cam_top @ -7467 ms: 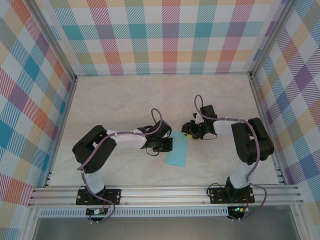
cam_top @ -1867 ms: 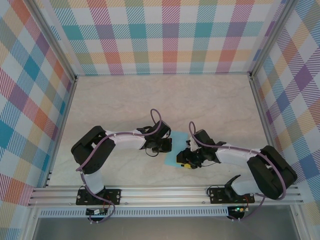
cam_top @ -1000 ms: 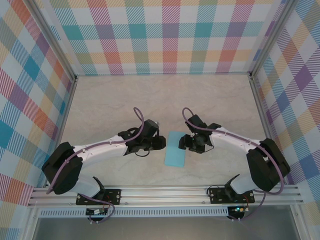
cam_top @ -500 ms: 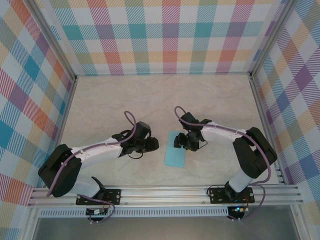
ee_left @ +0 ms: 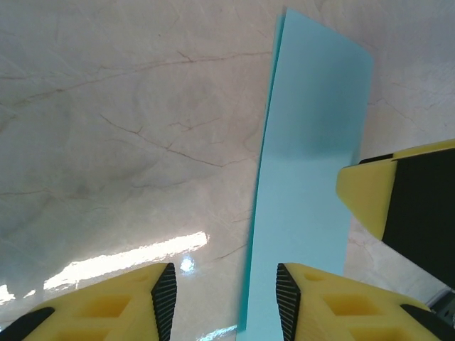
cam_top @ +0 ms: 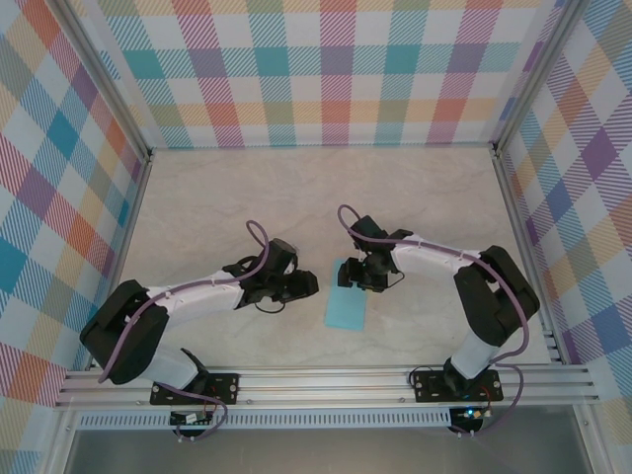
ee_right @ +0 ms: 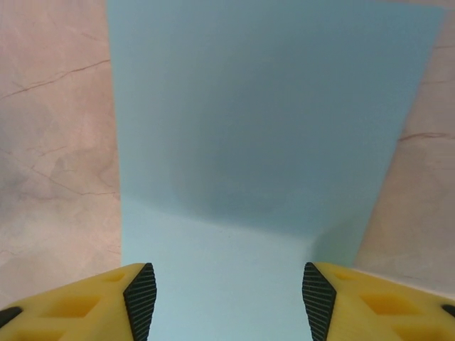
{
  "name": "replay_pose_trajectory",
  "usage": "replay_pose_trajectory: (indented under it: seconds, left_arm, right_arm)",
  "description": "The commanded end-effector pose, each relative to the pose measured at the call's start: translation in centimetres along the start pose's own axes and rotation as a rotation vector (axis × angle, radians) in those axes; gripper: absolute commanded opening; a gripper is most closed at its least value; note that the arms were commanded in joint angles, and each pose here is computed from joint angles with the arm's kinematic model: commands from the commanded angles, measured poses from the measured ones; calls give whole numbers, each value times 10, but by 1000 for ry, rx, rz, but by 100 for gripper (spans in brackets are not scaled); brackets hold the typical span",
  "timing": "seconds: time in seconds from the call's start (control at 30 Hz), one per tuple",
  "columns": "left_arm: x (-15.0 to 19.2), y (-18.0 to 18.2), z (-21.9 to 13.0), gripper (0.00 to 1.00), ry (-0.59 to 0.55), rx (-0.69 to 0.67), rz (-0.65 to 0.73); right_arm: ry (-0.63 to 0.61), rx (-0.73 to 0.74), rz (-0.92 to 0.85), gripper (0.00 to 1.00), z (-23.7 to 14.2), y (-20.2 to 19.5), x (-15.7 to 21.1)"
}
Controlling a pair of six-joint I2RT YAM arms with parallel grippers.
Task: Fold a paper plane with a square sheet of paper (pick it up from the middle)
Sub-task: Fold the square sheet of paper in half at the center of the table, then fold the triangle a second time at the center of the table.
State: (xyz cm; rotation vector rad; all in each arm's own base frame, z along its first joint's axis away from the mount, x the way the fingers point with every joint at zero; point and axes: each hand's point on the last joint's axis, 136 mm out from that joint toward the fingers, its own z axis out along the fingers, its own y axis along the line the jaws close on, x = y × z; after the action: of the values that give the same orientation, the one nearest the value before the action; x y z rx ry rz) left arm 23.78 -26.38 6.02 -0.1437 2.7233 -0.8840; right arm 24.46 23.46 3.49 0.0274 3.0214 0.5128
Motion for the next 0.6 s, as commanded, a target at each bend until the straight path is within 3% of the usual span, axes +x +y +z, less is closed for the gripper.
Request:
replay_pose_trajectory:
  seconds: [0.0,0.13,0.57]
  left_arm:
    - [5,-2,8,44,49,30,-29]
    - [11,-2,14,46,96,35,-46]
    - [33,-2,25,48,206,52,-75]
  right_arm:
    - [-47,104,26,63,-17,-16,-1]
    - [-48,130,65,64,-12,-24,1]
    - [-18,0,92,64,7,-6,3]
